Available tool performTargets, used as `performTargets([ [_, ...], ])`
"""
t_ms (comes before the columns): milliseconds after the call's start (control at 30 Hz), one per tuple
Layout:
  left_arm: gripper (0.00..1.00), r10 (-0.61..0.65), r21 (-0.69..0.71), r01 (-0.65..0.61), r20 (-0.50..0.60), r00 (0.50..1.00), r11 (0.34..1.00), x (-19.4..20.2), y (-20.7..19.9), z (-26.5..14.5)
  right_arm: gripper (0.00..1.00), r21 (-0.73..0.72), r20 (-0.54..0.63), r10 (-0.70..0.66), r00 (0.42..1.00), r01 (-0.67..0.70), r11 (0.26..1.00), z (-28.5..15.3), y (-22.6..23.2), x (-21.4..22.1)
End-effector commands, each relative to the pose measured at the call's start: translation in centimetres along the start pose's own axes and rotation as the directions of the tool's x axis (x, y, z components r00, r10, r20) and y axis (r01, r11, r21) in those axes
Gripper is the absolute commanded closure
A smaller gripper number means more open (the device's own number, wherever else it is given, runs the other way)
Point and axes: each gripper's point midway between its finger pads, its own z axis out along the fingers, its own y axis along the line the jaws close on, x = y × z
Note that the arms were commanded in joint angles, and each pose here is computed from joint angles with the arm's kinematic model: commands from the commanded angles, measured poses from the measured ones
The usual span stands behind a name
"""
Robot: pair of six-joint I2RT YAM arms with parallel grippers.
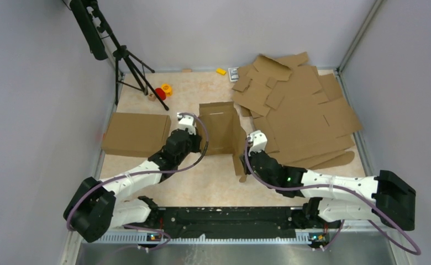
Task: Fold the paper box
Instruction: Fold the paper box at the center of the board.
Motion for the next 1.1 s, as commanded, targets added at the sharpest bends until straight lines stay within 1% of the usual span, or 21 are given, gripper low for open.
performTargets([
  [0, 0.99, 0.007, 0.148, -0.021, 0.096, 0.995, 0.989, -3.7, -3.9, 0.2, 1.0, -0.117, 0.007, 0.127, 0.992, -0.125, 0.985, -1.3, 3.3, -2.5],
  [100, 1.0, 0.029, 0.148, -0.043, 0.097, 0.995, 0.988, -3.1, -3.7, 0.3, 1.0, -0.091, 0.0, 0.178, 0.984, -0.177, 0.98, -1.4, 3.2, -2.9],
  [167, 1.0, 0.034, 0.16, -0.05, 0.101, 0.994, 0.986, -2.8, -3.8, 0.2, 1.0, -0.099, 0.003, 0.195, 0.981, -0.194, 0.976, -1.5, 3.3, -3.0],
  [367, 1.0, 0.032, 0.186, -0.053, 0.112, 0.993, 0.981, -2.8, -4.2, 0.1, 1.0, -0.164, 0.006, 0.192, 0.981, -0.189, 0.968, -1.2, 4.5, -2.9],
  [533, 1.0, 0.063, 0.179, -0.084, 0.117, 0.991, 0.98, -2.6, -4.2, 0.1, 1.0, -0.122, 0.053, 0.227, 0.972, -0.22, 0.968, -1.4, 3.7, -4.2],
  [667, 1.0, 0.076, 0.172, -0.094, 0.109, 0.991, 0.981, -2.1, -4.0, 0.3, 1.0, -0.14, 0.102, 0.271, 0.957, -0.256, 0.956, -2.2, 3.1, -4.9],
  [767, 1.0, 0.073, 0.176, -0.091, 0.108, 0.991, 0.98, -1.8, -4.0, 0.4, 1.0, -0.143, 0.111, 0.283, 0.953, -0.266, 0.953, -2.4, 2.6, -4.4],
  [900, 0.99, 0.07, 0.185, -0.09, 0.112, 0.991, 0.979, -1.8, -4.1, 0.4, 1.0, -0.153, 0.095, 0.278, 0.956, -0.262, 0.953, -2.0, 2.6, -3.2],
  [1067, 0.99, 0.068, 0.206, -0.09, 0.11, 0.992, 0.974, -1.6, -4.6, 0.3, 1.0, -0.17, 0.101, 0.28, 0.955, -0.261, 0.95, -1.5, 2.9, -2.8],
])
